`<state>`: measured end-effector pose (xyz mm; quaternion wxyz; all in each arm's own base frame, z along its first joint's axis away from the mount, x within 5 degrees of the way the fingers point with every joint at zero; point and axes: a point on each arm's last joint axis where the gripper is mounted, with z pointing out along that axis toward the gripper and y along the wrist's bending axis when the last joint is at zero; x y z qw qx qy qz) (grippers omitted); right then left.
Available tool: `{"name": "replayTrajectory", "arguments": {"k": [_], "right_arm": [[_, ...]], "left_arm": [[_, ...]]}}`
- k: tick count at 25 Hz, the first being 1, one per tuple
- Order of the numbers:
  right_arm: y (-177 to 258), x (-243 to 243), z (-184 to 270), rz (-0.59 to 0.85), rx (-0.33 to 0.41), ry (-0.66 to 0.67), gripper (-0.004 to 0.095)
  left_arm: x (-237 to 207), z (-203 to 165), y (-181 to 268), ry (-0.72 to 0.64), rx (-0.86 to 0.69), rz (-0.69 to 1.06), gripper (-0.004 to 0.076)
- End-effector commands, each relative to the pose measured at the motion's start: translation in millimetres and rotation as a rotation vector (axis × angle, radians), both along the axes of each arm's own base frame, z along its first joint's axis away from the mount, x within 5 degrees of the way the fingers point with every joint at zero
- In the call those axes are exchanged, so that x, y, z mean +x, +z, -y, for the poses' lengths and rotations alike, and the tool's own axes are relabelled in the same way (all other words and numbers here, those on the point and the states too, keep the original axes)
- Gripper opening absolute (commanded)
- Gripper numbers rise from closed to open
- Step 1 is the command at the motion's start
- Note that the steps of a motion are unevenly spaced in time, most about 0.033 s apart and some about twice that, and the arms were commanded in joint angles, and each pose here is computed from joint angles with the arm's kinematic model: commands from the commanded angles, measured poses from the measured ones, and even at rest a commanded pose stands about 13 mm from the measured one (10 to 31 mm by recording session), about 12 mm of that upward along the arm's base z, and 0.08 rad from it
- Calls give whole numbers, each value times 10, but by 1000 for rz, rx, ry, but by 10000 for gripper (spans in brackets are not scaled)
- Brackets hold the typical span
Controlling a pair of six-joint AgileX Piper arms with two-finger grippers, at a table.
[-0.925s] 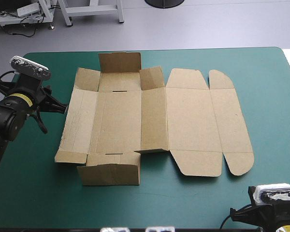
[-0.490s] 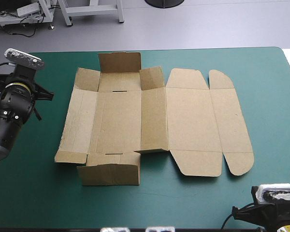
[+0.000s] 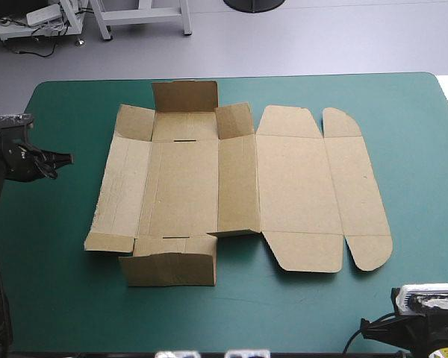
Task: Fold the box
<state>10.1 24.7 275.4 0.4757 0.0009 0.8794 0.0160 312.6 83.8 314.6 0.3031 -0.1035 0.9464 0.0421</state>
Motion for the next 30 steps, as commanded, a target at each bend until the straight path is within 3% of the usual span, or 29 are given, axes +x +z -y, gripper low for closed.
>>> {"name": "replayTrajectory", "arguments": {"k": [1, 4, 9, 11, 15, 18, 20, 30], "right_arm": [[111, 34, 10, 68, -3, -9, -24], [111, 34, 10, 68, -3, -9, -24], [111, 34, 10, 68, -3, -9, -24], [110, 34, 12, 67, -9, -8, -24], [107, 32, 23, 63, -24, -13, -24], [105, 31, 30, 61, -32, -17, -24], [105, 31, 30, 61, -32, -17, -24], [105, 31, 33, 61, -35, -19, -24]], "left_arm": [[17, 83, 65, -100, -188, 12, 9], [22, 121, -122, -144, -275, -125, 9], [-5, 152, -226, -281, -258, -224, 54], [-18, 161, -289, -313, -274, -280, 132], [-26, 172, -392, -329, -317, -363, 372], [1, 232, -427, -333, -409, -367, 467], [25, 300, -407, -348, -494, -338, 468], [85, 264, -583, -374, -487, -392, 464]]}}
